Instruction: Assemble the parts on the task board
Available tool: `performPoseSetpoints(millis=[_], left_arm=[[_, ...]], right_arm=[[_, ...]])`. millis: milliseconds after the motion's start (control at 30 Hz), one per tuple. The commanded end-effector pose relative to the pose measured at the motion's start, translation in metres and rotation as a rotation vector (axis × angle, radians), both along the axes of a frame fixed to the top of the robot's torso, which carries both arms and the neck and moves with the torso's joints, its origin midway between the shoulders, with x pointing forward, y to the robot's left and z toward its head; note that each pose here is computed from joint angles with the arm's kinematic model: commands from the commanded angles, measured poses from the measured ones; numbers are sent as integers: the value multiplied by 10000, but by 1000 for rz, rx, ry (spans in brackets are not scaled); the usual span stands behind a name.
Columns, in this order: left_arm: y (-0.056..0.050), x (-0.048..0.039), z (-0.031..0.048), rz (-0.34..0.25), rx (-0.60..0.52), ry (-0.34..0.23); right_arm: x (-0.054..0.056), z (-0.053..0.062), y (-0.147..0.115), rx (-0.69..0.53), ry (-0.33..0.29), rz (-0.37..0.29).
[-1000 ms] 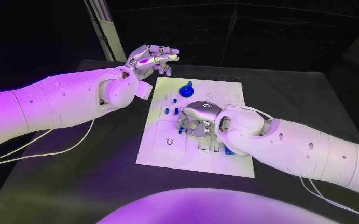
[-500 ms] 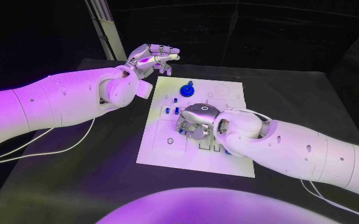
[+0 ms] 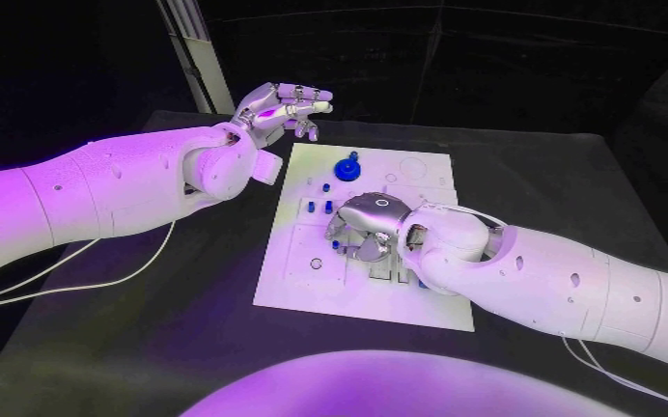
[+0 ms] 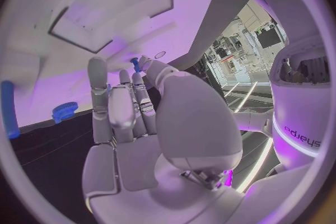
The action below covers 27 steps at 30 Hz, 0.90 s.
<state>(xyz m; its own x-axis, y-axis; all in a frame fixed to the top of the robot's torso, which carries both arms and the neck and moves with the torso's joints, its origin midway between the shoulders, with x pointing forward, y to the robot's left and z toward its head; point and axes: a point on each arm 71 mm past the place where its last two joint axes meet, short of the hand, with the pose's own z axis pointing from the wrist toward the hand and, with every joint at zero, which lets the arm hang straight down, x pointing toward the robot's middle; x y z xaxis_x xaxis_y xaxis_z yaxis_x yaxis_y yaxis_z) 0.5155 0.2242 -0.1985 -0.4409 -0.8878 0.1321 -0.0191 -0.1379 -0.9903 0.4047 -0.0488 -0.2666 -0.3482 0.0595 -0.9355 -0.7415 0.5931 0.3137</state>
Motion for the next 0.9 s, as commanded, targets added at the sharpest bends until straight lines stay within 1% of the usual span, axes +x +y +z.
performPoseSetpoints(millis=[33, 200, 267, 333, 400, 433, 600, 733, 900], left_arm=[[-10, 1, 12, -13, -13, 0], [4, 3, 9, -13, -11, 3], [10, 2, 7, -12, -10, 5], [16, 0, 6, -12, -9, 7], [21, -1, 5, -12, -9, 8], [25, -3, 5, -12, -9, 8], [36, -4, 2, -11, -7, 10], [35, -5, -3, -12, -7, 11], [28, -9, -12, -15, -7, 14]], right_arm=[[2, 87, -26, 89, -42, -22], [-40, 154, -144, 148, -37, -39], [-50, 170, -230, 161, -13, -62], [-36, 187, -336, 175, 20, -101], [3, 221, -440, 185, 43, -142], [38, 255, -538, 189, 54, -174], [178, 401, -825, 174, 57, -259], [278, 477, -1002, 126, 47, -296], [335, 492, -1108, 77, 29, -313]])
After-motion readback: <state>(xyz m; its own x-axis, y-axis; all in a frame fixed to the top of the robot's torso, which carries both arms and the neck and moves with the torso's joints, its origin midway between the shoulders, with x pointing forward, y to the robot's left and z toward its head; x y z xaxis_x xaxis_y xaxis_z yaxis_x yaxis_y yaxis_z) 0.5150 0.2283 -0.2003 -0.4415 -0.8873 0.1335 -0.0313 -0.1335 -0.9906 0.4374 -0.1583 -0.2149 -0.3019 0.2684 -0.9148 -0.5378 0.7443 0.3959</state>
